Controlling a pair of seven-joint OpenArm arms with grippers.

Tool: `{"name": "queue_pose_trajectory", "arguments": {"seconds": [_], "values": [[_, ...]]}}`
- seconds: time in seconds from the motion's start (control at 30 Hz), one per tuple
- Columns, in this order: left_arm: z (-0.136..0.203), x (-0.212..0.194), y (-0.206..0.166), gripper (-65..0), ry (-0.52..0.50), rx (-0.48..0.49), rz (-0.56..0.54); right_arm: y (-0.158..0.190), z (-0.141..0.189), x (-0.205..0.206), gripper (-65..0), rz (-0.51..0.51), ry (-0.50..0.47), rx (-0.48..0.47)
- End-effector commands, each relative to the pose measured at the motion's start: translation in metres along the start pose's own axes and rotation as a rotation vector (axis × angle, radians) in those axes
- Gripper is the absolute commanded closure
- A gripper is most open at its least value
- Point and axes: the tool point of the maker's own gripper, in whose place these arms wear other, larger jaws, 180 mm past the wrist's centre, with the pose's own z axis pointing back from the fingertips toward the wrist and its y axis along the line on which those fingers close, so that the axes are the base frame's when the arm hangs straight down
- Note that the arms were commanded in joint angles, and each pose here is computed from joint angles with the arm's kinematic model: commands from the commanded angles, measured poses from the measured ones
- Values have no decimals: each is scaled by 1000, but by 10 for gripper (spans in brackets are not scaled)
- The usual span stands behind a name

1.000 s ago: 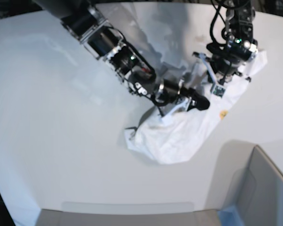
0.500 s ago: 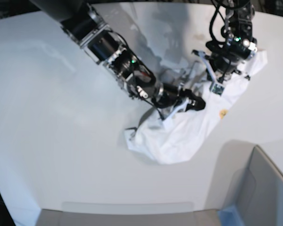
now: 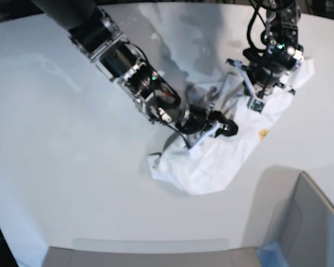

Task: Layout the t-shirt on the table in an organized manner, then fold the t-shirt properly
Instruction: 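Move the right gripper beside the left gripper and grasp the bunched fabric, then lift the t-shirt with both grippers and stretch it between them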

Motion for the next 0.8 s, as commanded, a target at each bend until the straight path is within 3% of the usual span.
{"name": "queue_pose_trajectory", "arguments": {"seconds": [0.0, 0.2, 0.63, 0.77], "values": [[4, 7, 6, 0, -23, 23, -8, 32, -1, 22, 0, 68, -45, 73], [4, 7, 8, -26, -23, 26, -5, 71, 5, 33, 0, 233, -75, 131], [21, -10, 67, -51, -35, 189, 212, 111, 50, 60, 0, 400, -159, 184], [24, -13, 76, -51, -33, 213, 228, 131, 68, 65, 0, 487, -195, 200]]}}
